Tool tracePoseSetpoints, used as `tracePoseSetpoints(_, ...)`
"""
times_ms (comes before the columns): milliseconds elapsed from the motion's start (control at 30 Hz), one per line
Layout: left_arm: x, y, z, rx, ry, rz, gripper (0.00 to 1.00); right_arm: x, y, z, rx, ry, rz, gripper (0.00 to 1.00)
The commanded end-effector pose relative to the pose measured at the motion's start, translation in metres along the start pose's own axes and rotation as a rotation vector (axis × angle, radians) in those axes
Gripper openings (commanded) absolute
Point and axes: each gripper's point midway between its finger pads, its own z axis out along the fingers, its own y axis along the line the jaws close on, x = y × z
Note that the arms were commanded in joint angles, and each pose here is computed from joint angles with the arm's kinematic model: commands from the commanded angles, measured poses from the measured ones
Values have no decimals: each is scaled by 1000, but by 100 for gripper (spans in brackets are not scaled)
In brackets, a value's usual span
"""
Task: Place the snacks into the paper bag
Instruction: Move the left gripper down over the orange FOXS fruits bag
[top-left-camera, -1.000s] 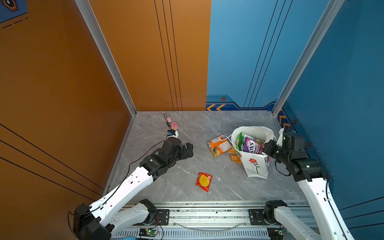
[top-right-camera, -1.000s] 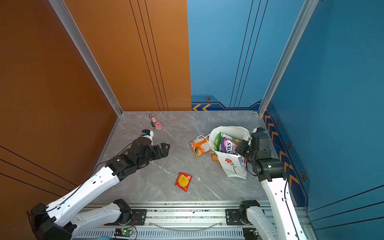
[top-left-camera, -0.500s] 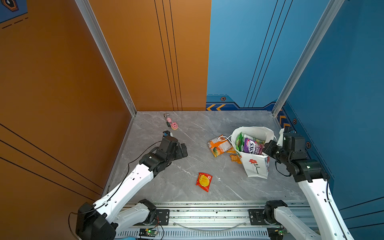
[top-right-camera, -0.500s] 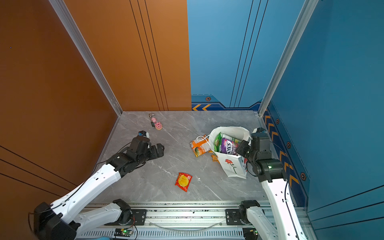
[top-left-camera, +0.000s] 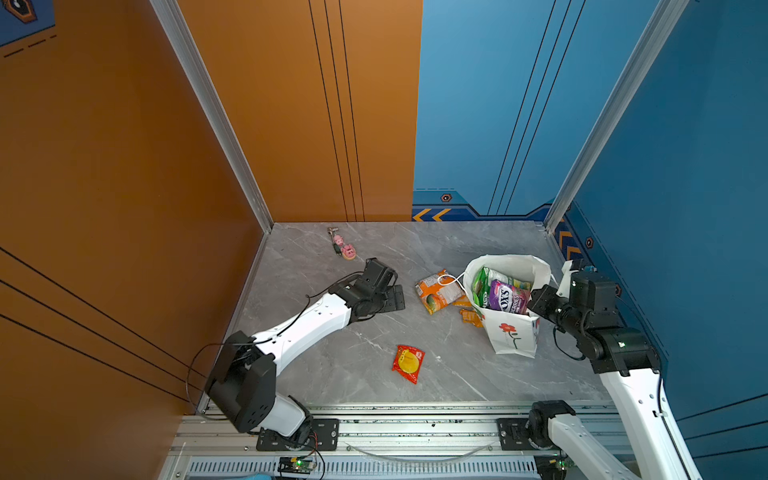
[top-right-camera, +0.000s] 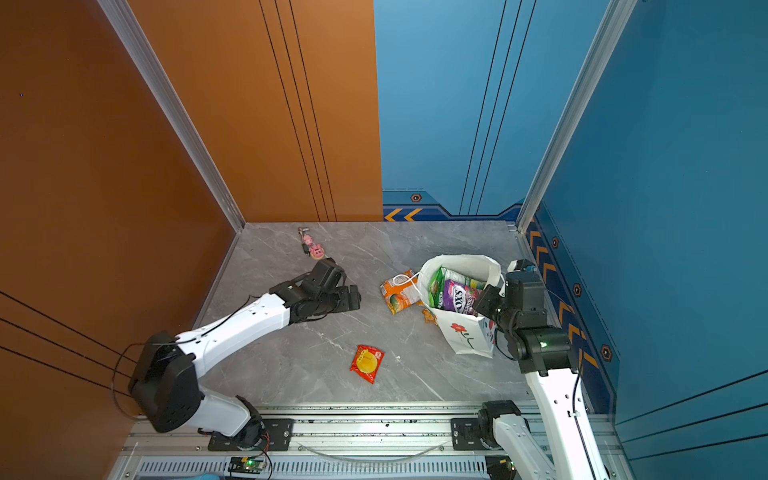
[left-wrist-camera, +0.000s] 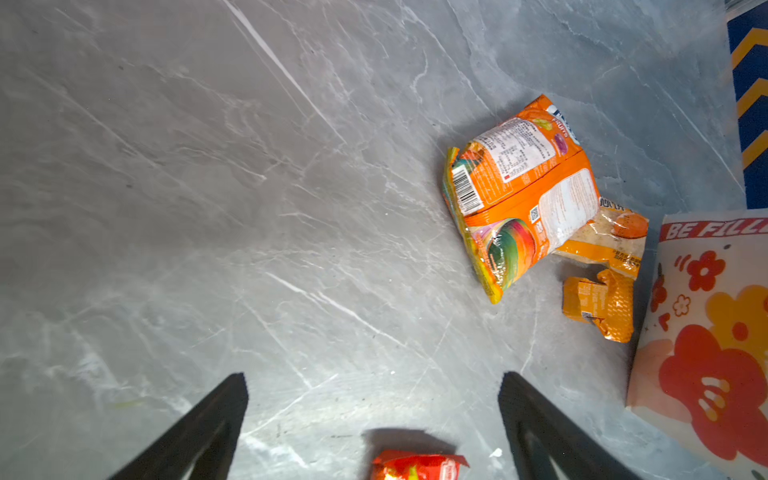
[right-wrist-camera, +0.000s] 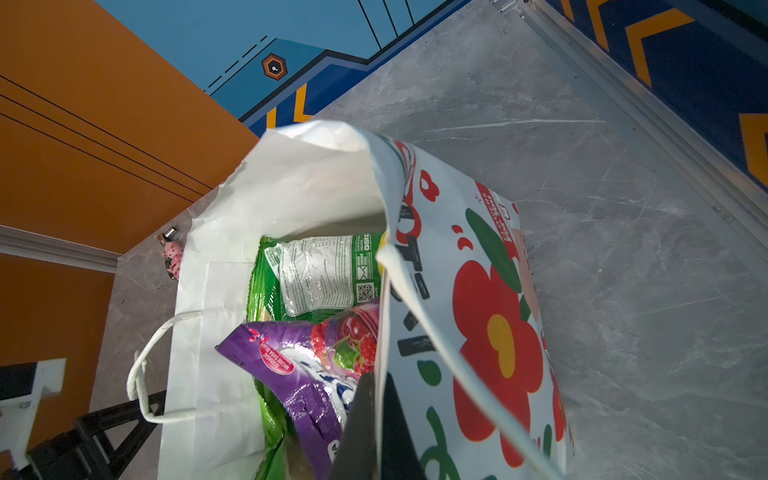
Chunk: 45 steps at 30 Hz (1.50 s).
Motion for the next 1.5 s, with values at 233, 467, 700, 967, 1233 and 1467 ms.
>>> tracePoseSetpoints(233,-13,-59,52,136,20,-137,97,-32,24,-17,-112,-142,-11,0)
tracePoseSetpoints(467,-8,-88,91,120,82,-100,97,-30,23,-15,-110,-136,-15,0)
tracePoseSetpoints(700,-1,-90,121,21,117,-70,97,-30,21,-16,-107,-137,-21,0)
tracePoseSetpoints(967,11,-69,143,-128,141,3,89,-30,22,-13,-105,-131,-22,0)
tracePoseSetpoints(1233,6,-16,133,-277,115,44,74,-29,22,-11,-108,-125,-18,0)
tracePoseSetpoints(1467,-5,45,103,-368,74,58,68,-30,21,-11,-104,-127,-16,0)
